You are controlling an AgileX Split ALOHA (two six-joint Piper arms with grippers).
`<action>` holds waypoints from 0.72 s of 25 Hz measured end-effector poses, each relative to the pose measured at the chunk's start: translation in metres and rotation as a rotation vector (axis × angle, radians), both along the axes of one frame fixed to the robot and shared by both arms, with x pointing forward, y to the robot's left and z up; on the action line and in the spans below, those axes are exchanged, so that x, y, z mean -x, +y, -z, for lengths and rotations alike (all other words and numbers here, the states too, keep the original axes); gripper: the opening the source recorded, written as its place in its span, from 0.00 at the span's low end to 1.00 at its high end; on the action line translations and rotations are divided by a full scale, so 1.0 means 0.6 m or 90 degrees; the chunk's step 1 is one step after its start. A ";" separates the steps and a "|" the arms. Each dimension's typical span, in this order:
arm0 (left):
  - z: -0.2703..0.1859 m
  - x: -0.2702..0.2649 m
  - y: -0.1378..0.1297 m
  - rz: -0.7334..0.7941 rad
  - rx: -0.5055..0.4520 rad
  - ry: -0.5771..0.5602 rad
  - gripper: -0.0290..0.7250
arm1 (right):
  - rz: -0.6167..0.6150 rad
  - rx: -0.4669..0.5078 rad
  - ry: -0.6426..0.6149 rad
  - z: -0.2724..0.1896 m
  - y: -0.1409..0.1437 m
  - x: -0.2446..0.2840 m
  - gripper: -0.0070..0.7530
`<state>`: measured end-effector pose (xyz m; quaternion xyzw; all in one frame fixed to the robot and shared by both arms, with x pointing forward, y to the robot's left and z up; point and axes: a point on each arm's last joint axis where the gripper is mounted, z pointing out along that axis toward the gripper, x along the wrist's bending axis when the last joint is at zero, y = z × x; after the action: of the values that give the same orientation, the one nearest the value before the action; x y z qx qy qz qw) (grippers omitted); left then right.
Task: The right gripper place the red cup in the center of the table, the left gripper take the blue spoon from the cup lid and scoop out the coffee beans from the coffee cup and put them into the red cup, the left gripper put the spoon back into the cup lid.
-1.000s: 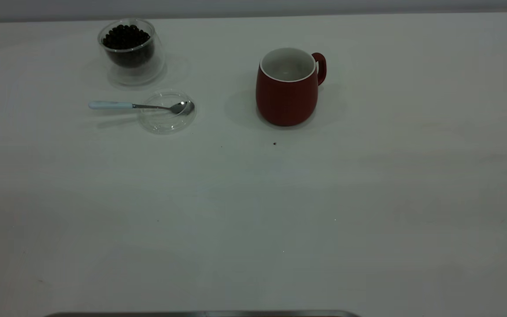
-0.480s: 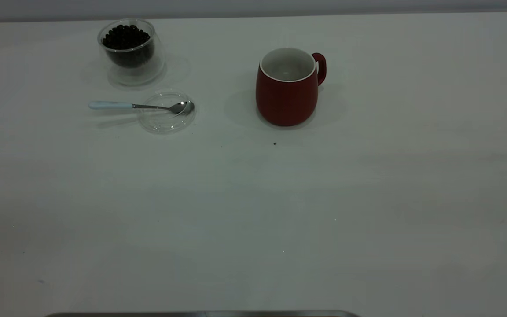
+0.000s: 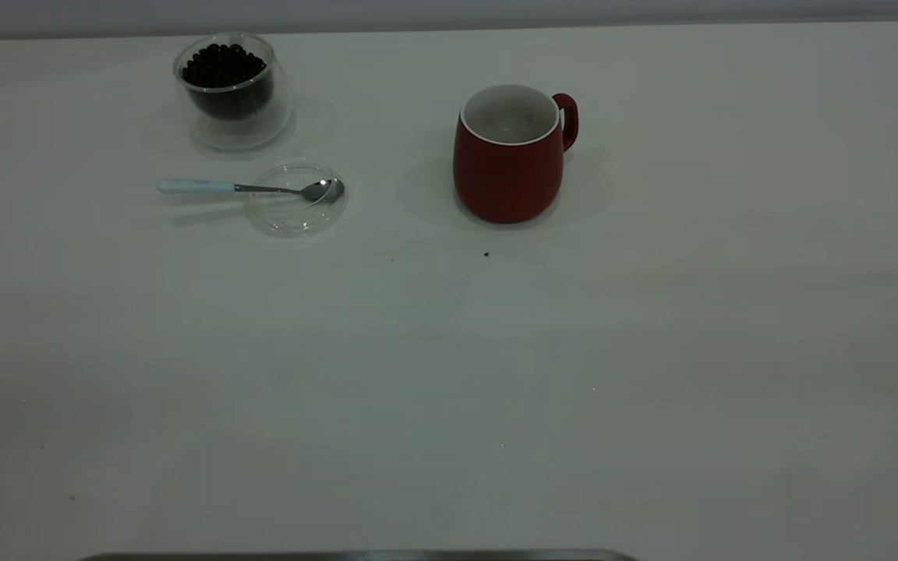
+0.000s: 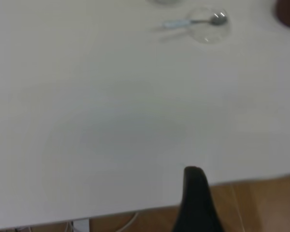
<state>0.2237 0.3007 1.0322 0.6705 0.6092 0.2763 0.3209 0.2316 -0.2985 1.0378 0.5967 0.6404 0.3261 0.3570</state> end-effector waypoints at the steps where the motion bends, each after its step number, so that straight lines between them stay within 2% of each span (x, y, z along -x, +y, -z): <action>1: 0.000 0.002 0.000 -0.012 0.000 -0.006 0.83 | 0.000 0.000 0.000 0.000 0.000 0.000 0.79; 5: 0.000 0.003 -0.001 -0.042 -0.006 -0.009 0.83 | 0.000 0.000 0.000 0.000 0.000 0.000 0.79; 9: 0.000 0.003 0.000 -0.041 -0.024 -0.010 0.83 | 0.000 0.000 0.000 0.000 0.000 0.000 0.79; 18: 0.000 0.003 0.000 -0.042 -0.024 -0.010 0.82 | 0.000 0.000 0.000 0.000 0.000 0.000 0.79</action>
<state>0.2219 0.3008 1.0320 0.6539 0.6230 0.3035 0.3036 0.2316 -0.2985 1.0378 0.5967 0.6404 0.3261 0.3570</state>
